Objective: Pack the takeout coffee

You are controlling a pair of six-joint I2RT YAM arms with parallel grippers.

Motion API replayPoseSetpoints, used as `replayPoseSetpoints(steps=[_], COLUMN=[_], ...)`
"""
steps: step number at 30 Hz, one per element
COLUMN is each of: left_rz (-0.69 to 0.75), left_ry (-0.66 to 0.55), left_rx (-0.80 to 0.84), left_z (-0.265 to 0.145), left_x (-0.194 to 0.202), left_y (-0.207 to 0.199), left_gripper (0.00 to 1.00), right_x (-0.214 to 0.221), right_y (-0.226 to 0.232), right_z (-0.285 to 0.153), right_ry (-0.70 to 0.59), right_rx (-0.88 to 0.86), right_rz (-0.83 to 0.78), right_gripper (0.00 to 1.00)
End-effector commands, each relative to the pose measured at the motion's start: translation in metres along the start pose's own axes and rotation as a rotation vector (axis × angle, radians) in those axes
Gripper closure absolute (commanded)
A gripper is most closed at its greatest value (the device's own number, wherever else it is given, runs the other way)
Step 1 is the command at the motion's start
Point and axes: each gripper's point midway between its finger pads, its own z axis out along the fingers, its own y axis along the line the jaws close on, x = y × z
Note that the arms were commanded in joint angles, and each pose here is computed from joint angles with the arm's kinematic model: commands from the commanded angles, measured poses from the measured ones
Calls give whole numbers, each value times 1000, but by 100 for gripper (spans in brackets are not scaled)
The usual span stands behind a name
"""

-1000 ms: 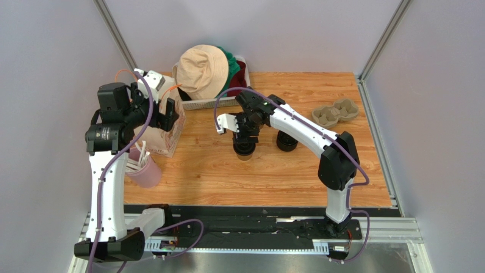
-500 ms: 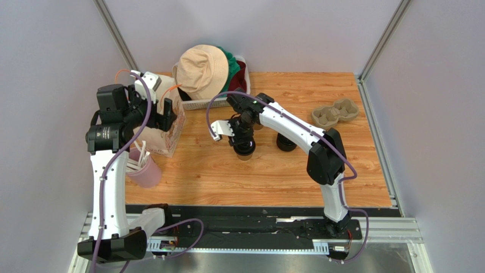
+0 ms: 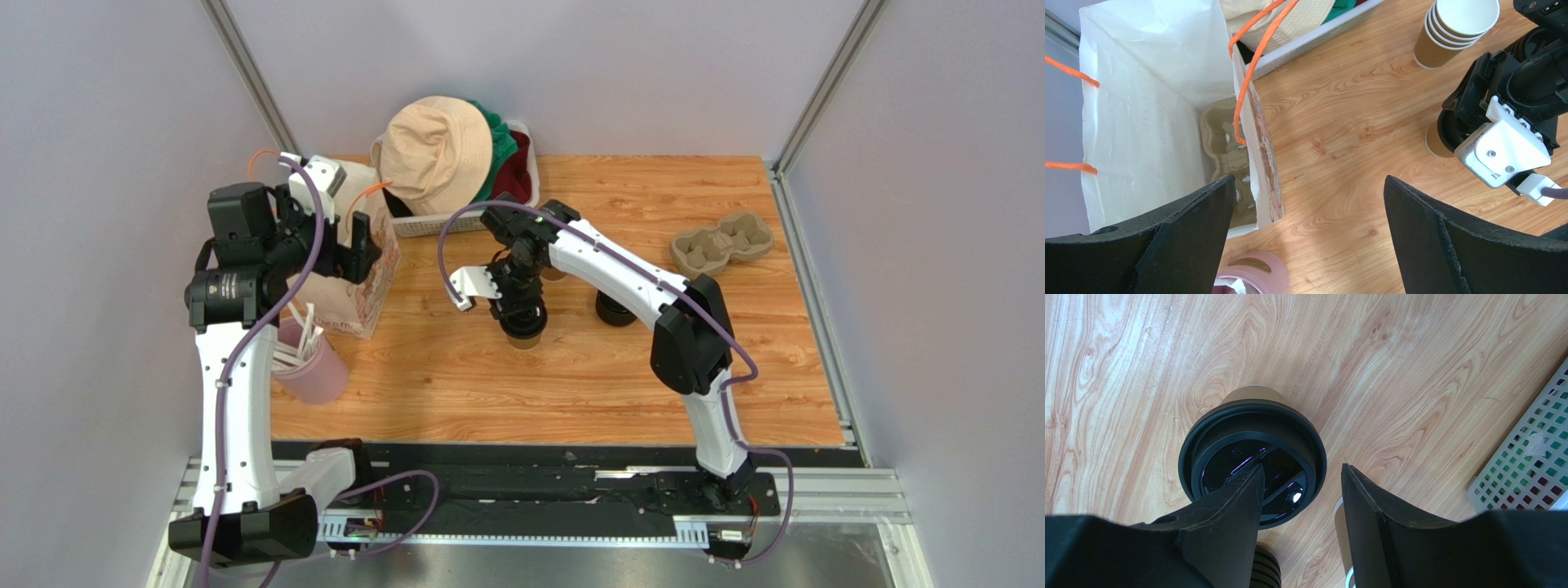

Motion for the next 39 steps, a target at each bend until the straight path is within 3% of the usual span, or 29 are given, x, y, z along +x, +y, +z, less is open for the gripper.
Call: replayPoseSetpoints(steps=[1, 9, 15, 17, 26, 31, 39], left_rz=[-3, -10, -14, -15, -19, -21, -22], left_ry=[-48, -49, -52, -51, -52, -52, -56], left_rx=[-3, -5, -9, -7, 3, 8, 11], left_z=[-4, -4, -5, -4, -3, -2, -2], left_x=[-10, -8, -8, -8, -8, -7, -8], left_y=[0, 1, 2, 2, 1, 0, -1], left_gripper=[1, 1, 1, 1, 1, 1, 1], right_x=[-11, -8, -5, -4, 11, 17, 16], right_y=[-2, 8, 6, 6, 14, 8, 8], right_z=[-1, -1, 2, 3, -4, -10, -23], right_ry=[-20, -4, 19, 32, 108, 116, 126], right_rx=[-7, -64, -69, -64, -50, 2, 109], right_rz=[-46, -55, -27, -11, 155, 285, 597], right_gripper=[47, 57, 76, 77, 84, 95, 100])
